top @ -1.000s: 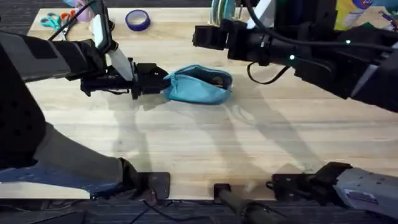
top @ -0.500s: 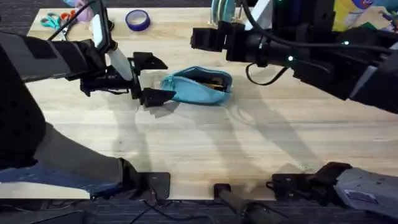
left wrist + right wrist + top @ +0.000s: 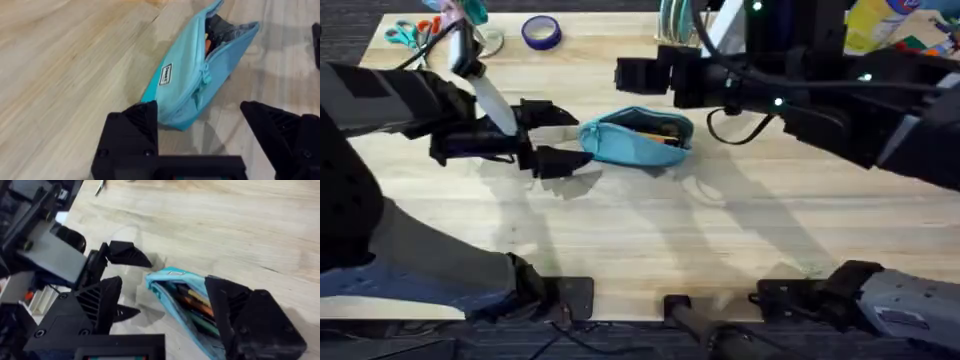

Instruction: Unzip the bag, pick up the pens from the table one at a time and place them inside, then zip the bag closed.

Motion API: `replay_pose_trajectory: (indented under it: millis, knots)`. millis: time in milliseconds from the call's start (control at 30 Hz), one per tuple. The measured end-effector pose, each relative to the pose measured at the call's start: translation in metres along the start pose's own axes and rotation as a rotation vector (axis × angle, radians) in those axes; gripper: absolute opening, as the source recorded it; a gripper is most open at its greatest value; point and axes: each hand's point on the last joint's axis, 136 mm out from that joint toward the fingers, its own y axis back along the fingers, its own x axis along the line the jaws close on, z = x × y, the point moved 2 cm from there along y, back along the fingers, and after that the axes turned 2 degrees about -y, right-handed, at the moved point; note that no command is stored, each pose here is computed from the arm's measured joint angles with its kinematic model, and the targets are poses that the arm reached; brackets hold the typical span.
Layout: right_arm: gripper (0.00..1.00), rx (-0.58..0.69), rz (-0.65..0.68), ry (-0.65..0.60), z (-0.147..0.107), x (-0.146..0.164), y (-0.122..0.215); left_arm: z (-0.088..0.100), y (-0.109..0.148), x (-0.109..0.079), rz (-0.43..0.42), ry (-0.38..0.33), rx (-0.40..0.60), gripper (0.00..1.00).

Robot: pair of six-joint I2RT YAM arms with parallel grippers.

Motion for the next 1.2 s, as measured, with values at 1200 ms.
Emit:
replay_pose_trajectory:
  millis: [1200]
  knots:
    - [0.997, 0.177, -0.009, 0.219, -0.096, 0.067, 0.002, 0.007, 0.05, 0.004, 0.023, -0.384, 0.109, 0.993]
